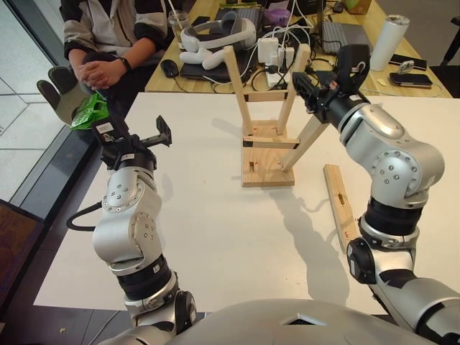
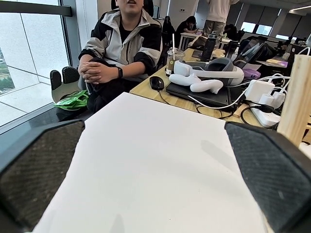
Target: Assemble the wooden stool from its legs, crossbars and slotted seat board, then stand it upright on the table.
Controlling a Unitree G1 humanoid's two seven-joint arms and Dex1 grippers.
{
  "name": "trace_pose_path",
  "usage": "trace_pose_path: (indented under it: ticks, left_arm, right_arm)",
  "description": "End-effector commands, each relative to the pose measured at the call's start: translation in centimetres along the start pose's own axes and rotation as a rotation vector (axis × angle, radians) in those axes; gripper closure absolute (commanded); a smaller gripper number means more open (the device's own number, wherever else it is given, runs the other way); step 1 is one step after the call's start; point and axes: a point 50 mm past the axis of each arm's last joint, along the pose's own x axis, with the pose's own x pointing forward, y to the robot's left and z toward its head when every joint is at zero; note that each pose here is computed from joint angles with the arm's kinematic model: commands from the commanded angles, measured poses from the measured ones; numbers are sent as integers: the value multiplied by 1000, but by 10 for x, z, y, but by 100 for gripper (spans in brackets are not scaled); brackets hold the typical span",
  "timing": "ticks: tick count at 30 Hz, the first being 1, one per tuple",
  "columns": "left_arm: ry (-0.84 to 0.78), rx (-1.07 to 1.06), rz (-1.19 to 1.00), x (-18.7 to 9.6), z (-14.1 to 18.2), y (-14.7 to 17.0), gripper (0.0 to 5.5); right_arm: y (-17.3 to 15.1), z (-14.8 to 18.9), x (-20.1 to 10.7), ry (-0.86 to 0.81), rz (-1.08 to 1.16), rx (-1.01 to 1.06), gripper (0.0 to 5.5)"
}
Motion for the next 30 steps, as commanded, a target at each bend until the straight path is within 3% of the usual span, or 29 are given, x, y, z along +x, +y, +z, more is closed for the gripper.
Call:
trace_pose_path:
  ticks: [1, 11, 14, 18, 20, 22, 23, 29, 30]
  left_arm:
    - [-42, 11, -15, 0, 5, -2, 10]
    - [-96, -10, -215, -26, -8, -29, 10]
    - [-73, -23, -236, -42, -22, -30, 10]
    - [-60, 16, -244, -58, -32, -29, 10]
    - [-66, 25, -242, -60, -32, -30, 10]
    - [-71, 36, -244, -60, -31, -30, 10]
    - [-73, 39, -246, -60, -30, -31, 10]
    - [-100, 56, -250, -55, -23, -34, 10]
    - [-102, 57, -247, -56, -22, -34, 10]
  right_arm:
    - [0, -14, 6, 5, -10, 85, 259]
    - [20, 47, -24, -468, 27, -27, 259]
    - [12, 41, -49, -470, -49, -73, 259]
    - [-19, -2, -81, -259, -227, -58, 243]
    - [-28, -43, -97, 9, -291, -50, 210]
    - [-19, -89, -116, 331, -240, 23, 174]
    - [-14, -101, -123, 414, -216, 56, 158]
    - [-31, -113, -140, 585, -316, 68, 158]
    - [-34, -109, -139, 579, -322, 44, 138]
